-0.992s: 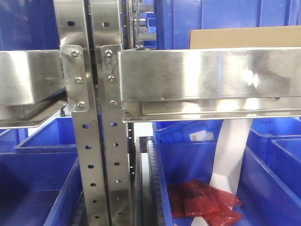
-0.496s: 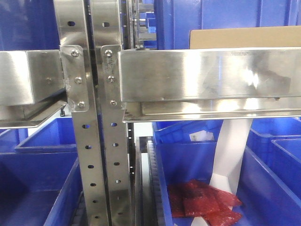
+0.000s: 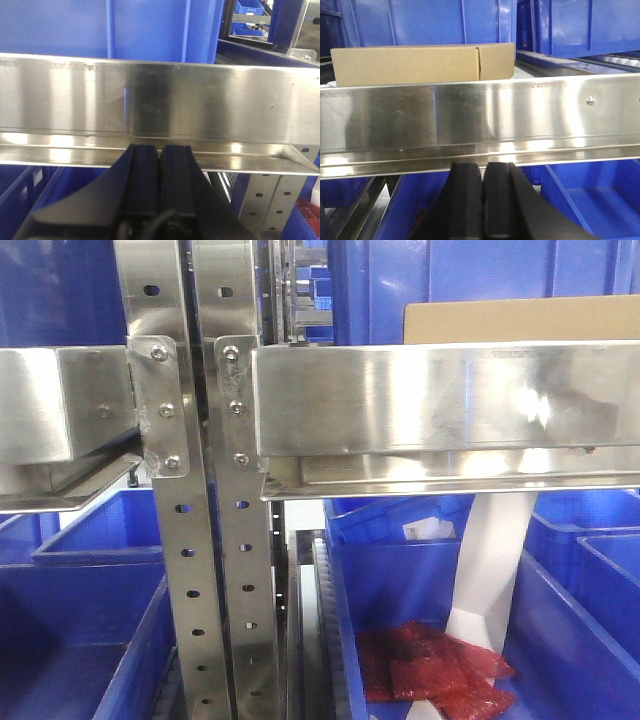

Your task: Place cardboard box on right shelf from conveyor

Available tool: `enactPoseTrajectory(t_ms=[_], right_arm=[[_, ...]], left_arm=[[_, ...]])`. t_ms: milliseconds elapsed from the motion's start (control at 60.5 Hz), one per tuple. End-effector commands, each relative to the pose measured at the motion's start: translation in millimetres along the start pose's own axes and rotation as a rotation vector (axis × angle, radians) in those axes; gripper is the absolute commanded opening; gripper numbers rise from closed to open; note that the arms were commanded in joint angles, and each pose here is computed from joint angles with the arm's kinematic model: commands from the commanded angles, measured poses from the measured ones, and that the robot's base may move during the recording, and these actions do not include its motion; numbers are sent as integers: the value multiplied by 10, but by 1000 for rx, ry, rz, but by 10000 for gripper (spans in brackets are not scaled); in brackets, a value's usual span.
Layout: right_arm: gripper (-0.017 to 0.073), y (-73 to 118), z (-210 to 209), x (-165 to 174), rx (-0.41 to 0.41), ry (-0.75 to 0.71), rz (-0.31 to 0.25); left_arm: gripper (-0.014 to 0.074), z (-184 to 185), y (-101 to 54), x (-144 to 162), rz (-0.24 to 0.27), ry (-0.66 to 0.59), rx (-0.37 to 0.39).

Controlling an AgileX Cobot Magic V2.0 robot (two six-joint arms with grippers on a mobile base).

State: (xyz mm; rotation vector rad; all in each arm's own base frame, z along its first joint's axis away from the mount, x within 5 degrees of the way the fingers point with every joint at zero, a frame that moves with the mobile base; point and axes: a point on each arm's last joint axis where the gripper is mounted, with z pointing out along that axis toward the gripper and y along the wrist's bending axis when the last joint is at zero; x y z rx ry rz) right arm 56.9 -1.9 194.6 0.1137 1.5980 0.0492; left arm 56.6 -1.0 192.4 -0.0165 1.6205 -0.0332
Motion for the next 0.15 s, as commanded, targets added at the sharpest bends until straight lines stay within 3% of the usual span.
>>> enactPoseTrajectory(t_ms=[0,132], right_arm=[[57,0,-22,-111,4,-117,-18],[57,0,-22,-111,4,-117,-18]], left_arm=[[-116,-8,3,-52,-5,-89,-2],[-116,-8,3,-52,-5,-89,-2]])
